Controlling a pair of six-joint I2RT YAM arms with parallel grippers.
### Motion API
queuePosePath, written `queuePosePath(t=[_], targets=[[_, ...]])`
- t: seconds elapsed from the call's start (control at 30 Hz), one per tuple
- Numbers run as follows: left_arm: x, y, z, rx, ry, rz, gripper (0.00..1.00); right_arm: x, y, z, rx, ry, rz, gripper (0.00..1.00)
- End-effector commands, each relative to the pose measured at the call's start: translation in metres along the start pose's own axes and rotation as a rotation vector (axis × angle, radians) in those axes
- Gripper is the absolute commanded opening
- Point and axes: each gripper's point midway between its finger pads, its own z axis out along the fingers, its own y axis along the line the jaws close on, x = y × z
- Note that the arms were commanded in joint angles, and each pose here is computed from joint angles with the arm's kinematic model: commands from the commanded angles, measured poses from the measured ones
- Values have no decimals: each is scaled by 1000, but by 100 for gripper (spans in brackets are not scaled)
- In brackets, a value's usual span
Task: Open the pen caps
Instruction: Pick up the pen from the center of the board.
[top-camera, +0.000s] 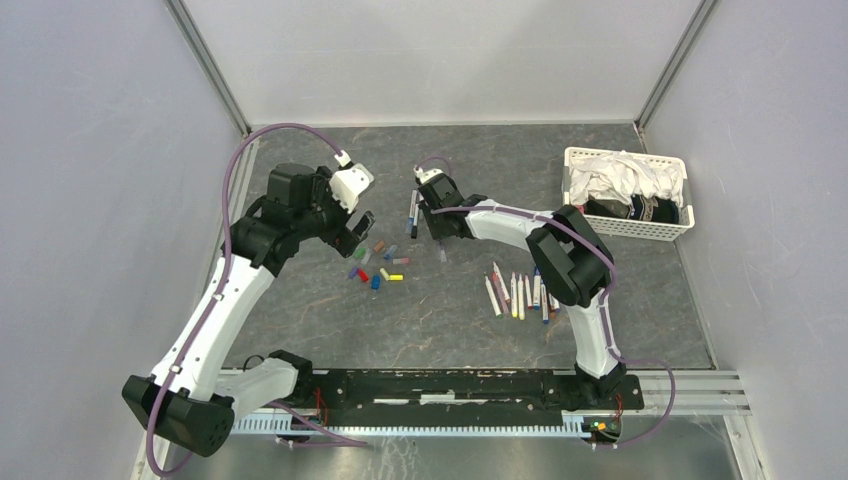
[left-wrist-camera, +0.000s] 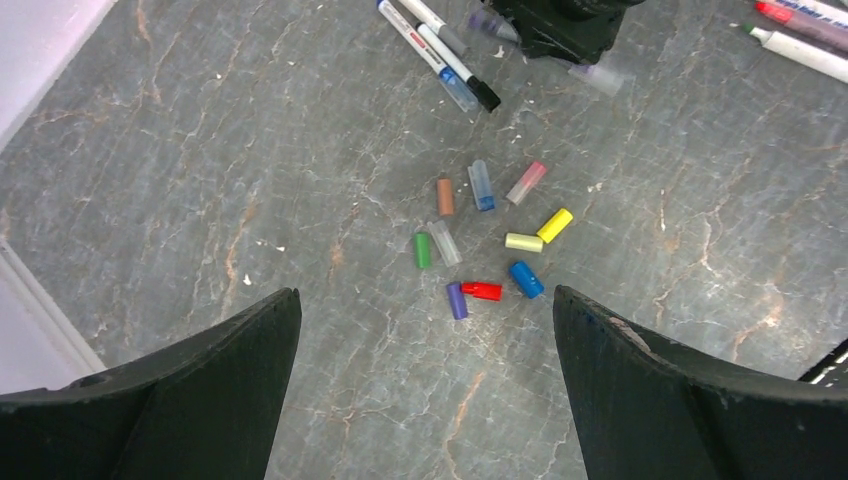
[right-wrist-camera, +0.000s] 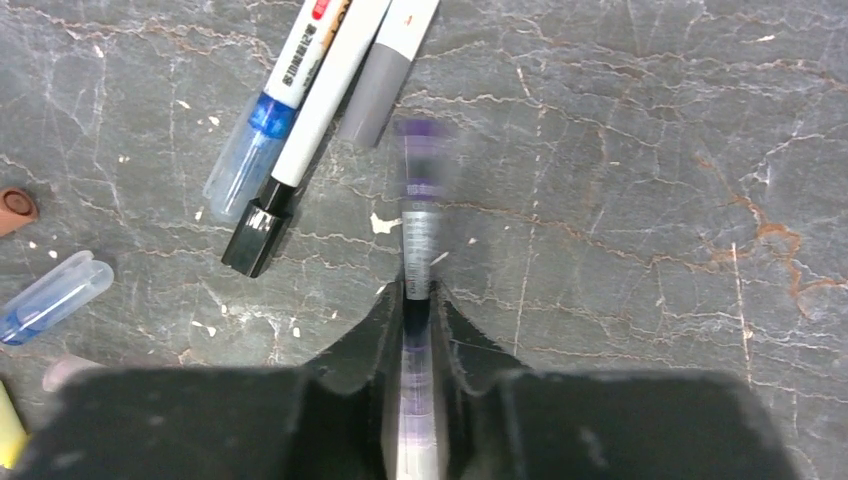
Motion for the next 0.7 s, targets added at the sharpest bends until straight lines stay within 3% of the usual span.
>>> queuePosePath(t=[0.0,0.03,0.2,0.33,0.5,0.67], targets=[[-18,-6,-8,34,-53,-62,100,-2,-4,0,20,9,-10,8],[-18,-8,-7,42,-55,-65,100,-9,-2,-5,12,-8,1,0],[-23,-20,-3,105,-95,-103,100,-76,3,-64,-56,-220,147,0],[-28,-39,2,188,-157,-174,100,-117,12,-139,-202,-473,376,0],[-35,-61,6,312,-208,-240,100,-122,30,-212,-326,-699,571,0],[-48,-76,6,432,-222,-297,99,-122,54,-248,-385,-781,659,0]])
